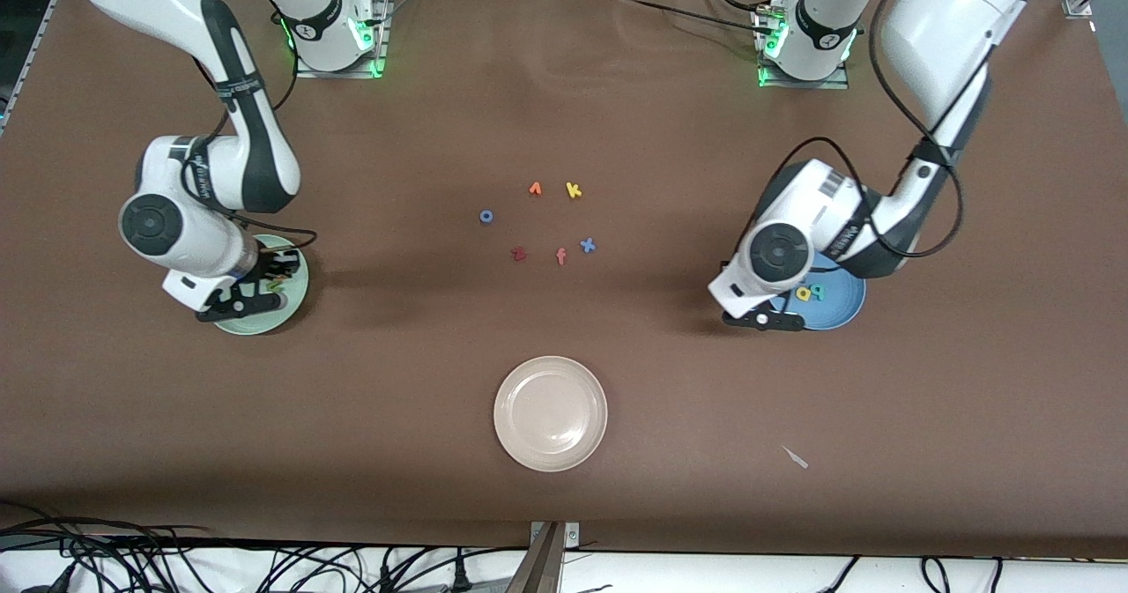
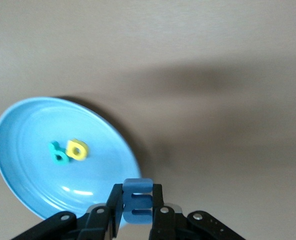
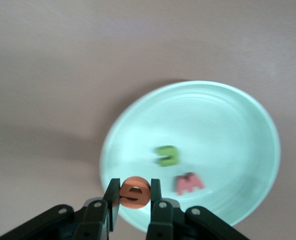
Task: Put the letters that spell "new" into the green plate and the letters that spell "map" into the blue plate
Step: 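Drop the orange e on the green plate while the left gripper drops E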
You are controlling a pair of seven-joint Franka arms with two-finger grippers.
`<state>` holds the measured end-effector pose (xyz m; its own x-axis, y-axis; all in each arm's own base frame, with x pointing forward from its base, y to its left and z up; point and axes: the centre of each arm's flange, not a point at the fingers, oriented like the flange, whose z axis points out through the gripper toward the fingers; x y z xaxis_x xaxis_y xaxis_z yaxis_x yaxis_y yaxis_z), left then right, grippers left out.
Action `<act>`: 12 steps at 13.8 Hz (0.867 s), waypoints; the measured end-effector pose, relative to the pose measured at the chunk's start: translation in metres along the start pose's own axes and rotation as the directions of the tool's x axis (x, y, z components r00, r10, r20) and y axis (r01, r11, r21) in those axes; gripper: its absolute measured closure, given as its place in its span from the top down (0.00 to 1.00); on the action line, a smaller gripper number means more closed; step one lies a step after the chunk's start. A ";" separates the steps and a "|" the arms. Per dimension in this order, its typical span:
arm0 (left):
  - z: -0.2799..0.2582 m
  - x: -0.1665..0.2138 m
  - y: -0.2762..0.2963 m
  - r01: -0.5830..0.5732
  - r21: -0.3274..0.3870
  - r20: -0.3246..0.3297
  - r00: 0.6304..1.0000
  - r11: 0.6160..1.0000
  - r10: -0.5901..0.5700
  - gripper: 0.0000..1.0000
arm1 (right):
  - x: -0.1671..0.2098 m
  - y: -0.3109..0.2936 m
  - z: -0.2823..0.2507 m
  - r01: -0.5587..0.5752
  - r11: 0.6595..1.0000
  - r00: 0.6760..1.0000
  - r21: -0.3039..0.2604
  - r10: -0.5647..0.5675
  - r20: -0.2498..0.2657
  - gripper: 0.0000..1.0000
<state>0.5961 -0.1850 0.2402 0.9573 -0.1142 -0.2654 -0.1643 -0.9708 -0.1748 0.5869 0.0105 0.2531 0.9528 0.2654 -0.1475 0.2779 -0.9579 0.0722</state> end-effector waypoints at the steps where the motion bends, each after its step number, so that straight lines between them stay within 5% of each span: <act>1: 0.005 -0.001 -0.015 -0.021 -0.013 -0.007 1.000 1.000 0.021 0.27 | -0.006 0.012 0.006 0.015 1.000 1.000 0.003 -0.015 0.000 0.28; 6: 0.033 -0.014 -0.039 -0.074 -0.058 -0.045 0.996 0.996 0.072 0.30 | -0.004 0.017 -0.007 0.021 0.999 0.999 0.034 -0.022 0.033 0.72; 9: 0.032 -0.014 -0.037 -0.083 -0.063 -0.058 0.995 0.995 0.080 0.57 | 0.010 0.011 -0.060 0.038 0.997 0.994 0.067 -0.044 0.096 0.99; 12: 0.002 -0.008 -0.036 -0.083 -0.058 -0.095 0.992 0.995 0.077 0.85 | 0.014 0.009 -0.121 0.046 0.994 0.987 0.095 -0.060 0.149 1.00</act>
<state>0.5934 -0.1491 0.2466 0.9601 -0.2084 -0.1866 -0.2291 -0.9686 -0.0967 0.6174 0.0191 0.3706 0.9057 0.3028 -0.2968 0.3084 -0.9508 -0.0290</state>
